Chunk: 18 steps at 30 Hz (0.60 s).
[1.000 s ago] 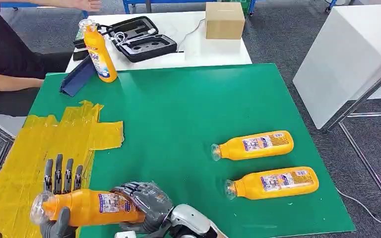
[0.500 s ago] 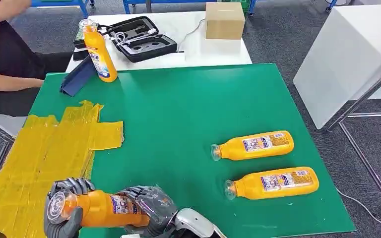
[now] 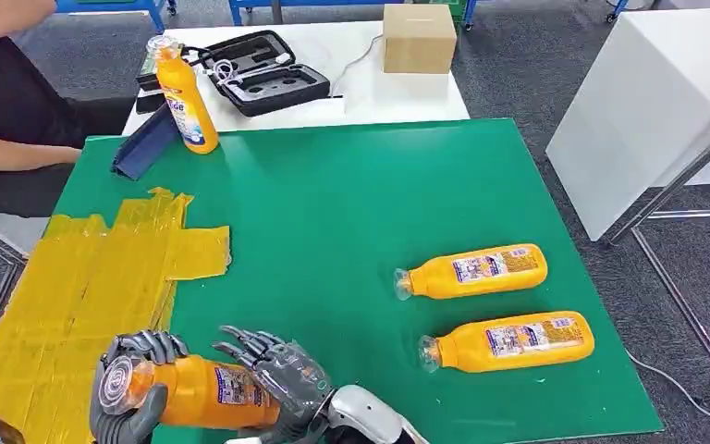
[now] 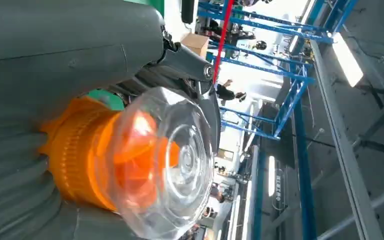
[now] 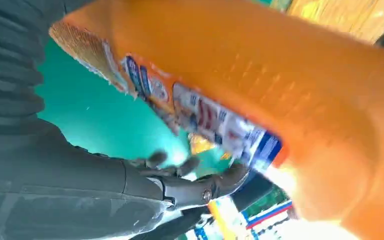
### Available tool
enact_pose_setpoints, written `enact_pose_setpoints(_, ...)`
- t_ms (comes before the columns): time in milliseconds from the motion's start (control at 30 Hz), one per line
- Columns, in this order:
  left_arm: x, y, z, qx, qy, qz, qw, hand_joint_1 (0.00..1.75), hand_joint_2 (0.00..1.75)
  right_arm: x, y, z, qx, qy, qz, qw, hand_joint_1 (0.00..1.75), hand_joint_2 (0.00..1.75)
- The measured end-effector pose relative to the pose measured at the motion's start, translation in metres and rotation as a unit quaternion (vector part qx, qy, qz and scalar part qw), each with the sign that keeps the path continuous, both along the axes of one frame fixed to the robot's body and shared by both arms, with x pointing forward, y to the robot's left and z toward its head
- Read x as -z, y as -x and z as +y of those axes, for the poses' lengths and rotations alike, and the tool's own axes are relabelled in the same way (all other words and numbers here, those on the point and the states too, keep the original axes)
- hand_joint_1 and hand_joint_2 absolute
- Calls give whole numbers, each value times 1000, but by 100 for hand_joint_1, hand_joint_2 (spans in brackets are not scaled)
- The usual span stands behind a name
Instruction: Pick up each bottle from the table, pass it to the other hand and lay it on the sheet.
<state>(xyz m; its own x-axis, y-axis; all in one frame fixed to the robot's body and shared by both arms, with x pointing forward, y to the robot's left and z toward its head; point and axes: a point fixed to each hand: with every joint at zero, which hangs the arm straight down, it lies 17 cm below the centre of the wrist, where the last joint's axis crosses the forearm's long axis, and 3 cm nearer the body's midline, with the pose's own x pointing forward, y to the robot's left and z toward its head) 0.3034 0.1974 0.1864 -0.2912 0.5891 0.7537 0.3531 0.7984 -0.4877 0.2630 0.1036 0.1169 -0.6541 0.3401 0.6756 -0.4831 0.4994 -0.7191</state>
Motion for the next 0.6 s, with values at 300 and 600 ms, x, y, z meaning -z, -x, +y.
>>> enact_pose_setpoints(300,-1,-7,10,-59,-97,4,994,175,175,-26,-16,-37,61,-38,-13,997,0,0)
enact_pose_setpoints(600,-34,-14,59,-251,-307,-38,917,175,175,-58,-23,-88,118,-66,-39,990,0,0)
